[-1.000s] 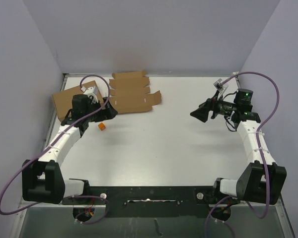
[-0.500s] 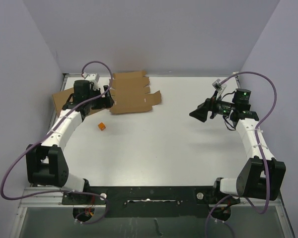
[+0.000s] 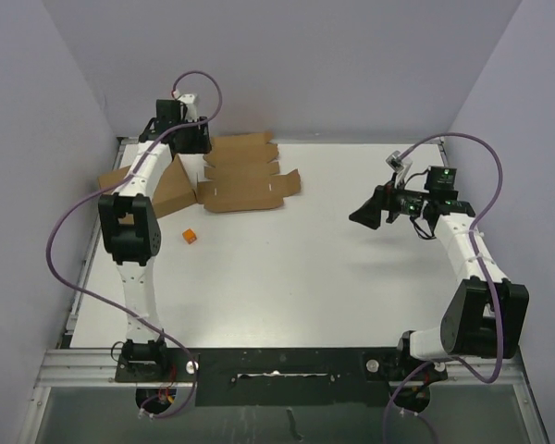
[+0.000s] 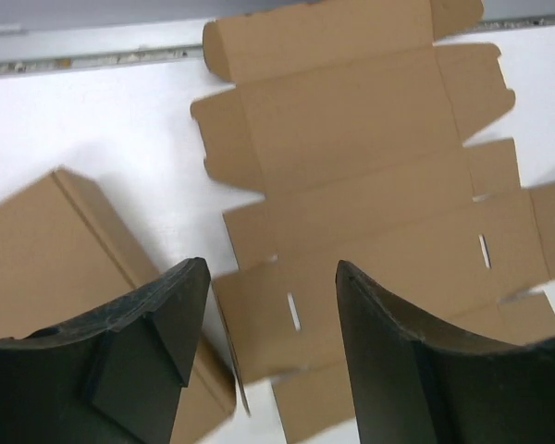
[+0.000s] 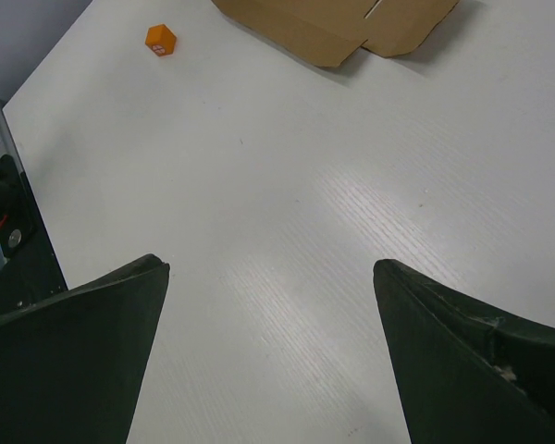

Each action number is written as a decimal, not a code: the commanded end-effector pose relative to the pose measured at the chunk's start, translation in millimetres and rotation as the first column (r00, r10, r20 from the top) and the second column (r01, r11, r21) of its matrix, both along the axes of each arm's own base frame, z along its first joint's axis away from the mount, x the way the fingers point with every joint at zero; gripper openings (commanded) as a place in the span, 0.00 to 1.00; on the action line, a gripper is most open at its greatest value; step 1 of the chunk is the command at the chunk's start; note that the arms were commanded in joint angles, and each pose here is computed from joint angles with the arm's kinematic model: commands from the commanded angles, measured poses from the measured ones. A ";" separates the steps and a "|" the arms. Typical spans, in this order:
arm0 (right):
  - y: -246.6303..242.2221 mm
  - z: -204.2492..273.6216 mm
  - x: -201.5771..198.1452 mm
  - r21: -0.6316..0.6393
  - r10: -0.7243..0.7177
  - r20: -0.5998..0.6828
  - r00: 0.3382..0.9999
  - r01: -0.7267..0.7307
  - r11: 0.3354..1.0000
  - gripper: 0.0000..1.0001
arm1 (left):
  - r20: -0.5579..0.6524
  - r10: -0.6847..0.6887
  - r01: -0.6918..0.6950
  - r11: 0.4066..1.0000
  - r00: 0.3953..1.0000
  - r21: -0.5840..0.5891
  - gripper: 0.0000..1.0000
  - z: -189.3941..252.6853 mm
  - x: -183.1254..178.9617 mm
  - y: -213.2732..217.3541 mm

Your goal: Fold the paper box

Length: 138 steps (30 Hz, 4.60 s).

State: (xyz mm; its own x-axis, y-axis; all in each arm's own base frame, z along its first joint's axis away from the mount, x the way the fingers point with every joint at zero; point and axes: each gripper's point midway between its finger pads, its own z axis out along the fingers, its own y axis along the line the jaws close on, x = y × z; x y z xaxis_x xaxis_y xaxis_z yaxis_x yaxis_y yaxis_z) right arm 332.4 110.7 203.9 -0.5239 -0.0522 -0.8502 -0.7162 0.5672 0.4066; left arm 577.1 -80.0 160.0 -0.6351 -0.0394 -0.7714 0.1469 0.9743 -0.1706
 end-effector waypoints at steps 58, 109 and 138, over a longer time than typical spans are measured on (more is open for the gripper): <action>19.6 6.7 2.2 0.096 0.040 0.008 0.999 -0.041 0.995 0.98 | 0.322 0.086 0.150 0.754 0.943 -0.640 0.00 101.1 11.8 -78.7; 56.7 -96.5 14.9 0.156 0.110 -0.096 0.989 -0.095 0.983 0.85 | 0.618 -0.091 0.484 0.713 0.781 -0.507 0.00 53.8 -247.3 -160.1; 74.2 -85.1 6.3 0.087 0.221 -0.023 0.975 -0.218 0.972 0.00 | 0.542 -0.090 0.419 0.742 0.836 -0.523 0.08 36.0 -244.0 -155.8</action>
